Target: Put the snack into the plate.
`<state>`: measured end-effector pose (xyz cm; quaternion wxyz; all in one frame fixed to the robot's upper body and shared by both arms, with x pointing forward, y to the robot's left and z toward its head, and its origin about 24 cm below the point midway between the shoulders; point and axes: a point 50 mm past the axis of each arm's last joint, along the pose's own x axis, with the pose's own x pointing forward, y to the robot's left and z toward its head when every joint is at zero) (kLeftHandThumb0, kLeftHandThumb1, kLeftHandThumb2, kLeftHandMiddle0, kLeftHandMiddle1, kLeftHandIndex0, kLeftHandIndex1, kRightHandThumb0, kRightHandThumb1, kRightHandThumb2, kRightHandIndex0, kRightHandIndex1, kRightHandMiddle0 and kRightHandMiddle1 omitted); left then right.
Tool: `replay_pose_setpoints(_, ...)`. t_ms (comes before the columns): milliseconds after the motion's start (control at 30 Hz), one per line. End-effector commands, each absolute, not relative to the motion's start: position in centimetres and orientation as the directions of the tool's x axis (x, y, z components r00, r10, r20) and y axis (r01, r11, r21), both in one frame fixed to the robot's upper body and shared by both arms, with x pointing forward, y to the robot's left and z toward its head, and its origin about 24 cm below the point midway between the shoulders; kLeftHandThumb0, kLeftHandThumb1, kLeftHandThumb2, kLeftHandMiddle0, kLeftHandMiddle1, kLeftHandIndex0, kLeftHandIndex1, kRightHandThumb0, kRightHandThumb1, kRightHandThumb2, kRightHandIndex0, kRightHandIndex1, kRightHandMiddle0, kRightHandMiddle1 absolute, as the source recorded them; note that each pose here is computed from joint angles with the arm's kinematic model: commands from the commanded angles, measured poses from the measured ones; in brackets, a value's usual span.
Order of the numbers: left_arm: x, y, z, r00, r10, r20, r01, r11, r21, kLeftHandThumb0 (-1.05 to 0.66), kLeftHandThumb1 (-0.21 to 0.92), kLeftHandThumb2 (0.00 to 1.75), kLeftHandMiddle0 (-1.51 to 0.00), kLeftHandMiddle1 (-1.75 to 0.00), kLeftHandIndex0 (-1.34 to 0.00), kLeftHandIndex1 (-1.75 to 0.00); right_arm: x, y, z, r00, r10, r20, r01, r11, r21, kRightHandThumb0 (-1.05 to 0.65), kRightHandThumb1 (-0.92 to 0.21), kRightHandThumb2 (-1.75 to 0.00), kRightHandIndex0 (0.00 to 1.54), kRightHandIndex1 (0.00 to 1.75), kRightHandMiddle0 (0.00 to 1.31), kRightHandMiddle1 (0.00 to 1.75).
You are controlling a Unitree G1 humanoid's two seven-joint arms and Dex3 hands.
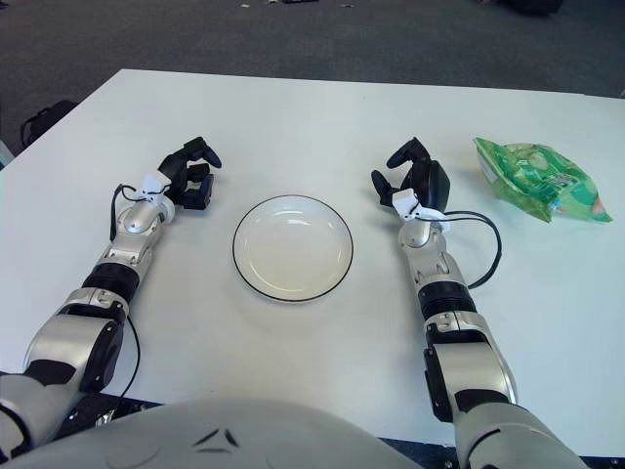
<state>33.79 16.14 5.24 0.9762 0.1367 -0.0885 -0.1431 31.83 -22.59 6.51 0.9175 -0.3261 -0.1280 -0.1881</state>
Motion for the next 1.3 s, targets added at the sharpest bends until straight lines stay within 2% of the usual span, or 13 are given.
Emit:
replay_pose_setpoints(0,31.2,16.7,0.3,0.956,-0.288,-0.056,0.293,0.918,0.266,-0.45,0.4,1.21,-1.01,-1.75,-0.54,-1.75,29.9,-23.1,4.3,0.915,-0.264,0.304,0.398,0.713,-0.577,-0.42,-0.51,-1.06,0.81,1.75,0.45,1.75)
replay_pose_setpoints(67,31.2,16.7,0.3,0.956,-0.287,-0.06,0.293,0.919,0.264,-0.45,0.4,1.21,-1.01,-1.75,-0.54,-1.75,29.7,-23.1,4.8,0.91,-0.251,0.331,0.405,0.716,-0.568,-0.22,-0.41,-1.18,0.75,1.7,0.41,1.75)
replay_pose_setpoints(200,31.3,16.6,0.2,0.956,-0.287,-0.064,0.294,0.92,0.26,-0.45,0.4,1.21,-1.01,-1.75,-0.54,-1.75,29.3,-23.4,6.3,0.889,-0.222,0.401,0.429,0.711,-0.558,-0.06,-0.35,-1.25,0.7,1.64,0.37,1.75)
replay_pose_setpoints(467,31.3,16.5,0.3,0.957,-0.284,-0.064,0.29,0.92,0.265,-0.45,0.4,1.21,-1.02,-1.75,-0.54,-1.75,28.5,-24.7,9.1,0.837,-0.175,0.519,0.499,0.632,-0.592,-0.01,-0.41,-1.13,0.65,1.47,0.38,1.75)
replay_pose_setpoints(667,31.3,16.4,0.2,0.957,-0.282,-0.067,0.289,0.918,0.272,-0.45,0.41,1.2,-1.02,-1.75,-0.54,-1.75,27.4,-26.3,10.9,0.813,-0.142,0.565,0.542,0.542,-0.642,-0.01,-0.47,-1.04,0.6,1.44,0.36,1.75)
replay_pose_setpoints(767,31.4,16.4,0.2,0.957,-0.282,-0.068,0.29,0.917,0.275,-0.45,0.41,1.2,-1.02,-1.75,-0.54,-1.75,26.4,-26.6,12.3,0.797,-0.092,0.596,0.567,0.453,-0.688,-0.25,-0.69,-0.81,0.43,1.49,0.3,1.75)
replay_pose_setpoints(867,31.4,16.4,0.2,0.958,-0.281,-0.063,0.287,0.917,0.278,-0.45,0.41,1.2,-1.02,-1.75,-0.54,-1.75,25.8,-27.3,13.3,0.792,-0.051,0.608,0.584,0.355,-0.73,-0.33,-0.83,-0.63,0.35,1.48,0.24,1.75)
replay_pose_setpoints(933,31.4,16.4,0.2,0.958,-0.28,-0.059,0.285,0.917,0.28,-0.45,0.4,1.21,-1.03,-1.75,-0.54,-1.75,25.7,-27.5,13.6,0.791,-0.035,0.611,0.59,0.306,-0.747,-0.54,-0.87,-0.65,0.3,1.45,0.14,1.66)
replay_pose_setpoints(1000,31.4,16.4,0.2,0.958,-0.281,-0.058,0.286,0.916,0.282,-0.45,0.4,1.21,-1.03,-1.75,-0.54,-1.75,25.6,-27.8,13.9,0.79,-0.026,0.613,0.597,0.26,-0.759,-0.68,-0.9,-0.65,0.27,1.44,0.08,1.6)
replay_pose_setpoints(1100,31.4,16.4,0.2,0.957,-0.284,-0.058,0.288,0.913,0.289,-0.45,0.39,1.22,-1.05,-1.75,-0.55,-1.75,25.5,-28.4,14.6,0.788,-0.015,0.616,0.608,0.179,-0.773,-0.8,-0.91,-0.7,0.22,1.36,0.04,1.53)
replay_pose_setpoints(1267,31.3,16.5,0.3,0.956,-0.29,-0.052,0.292,0.908,0.302,-0.46,0.39,1.23,-1.07,-1.75,-0.55,-1.75,25.4,-29.0,15.4,0.777,-0.015,0.629,0.627,0.104,-0.772,-0.87,-0.92,-0.75,0.19,1.28,0.03,1.49)
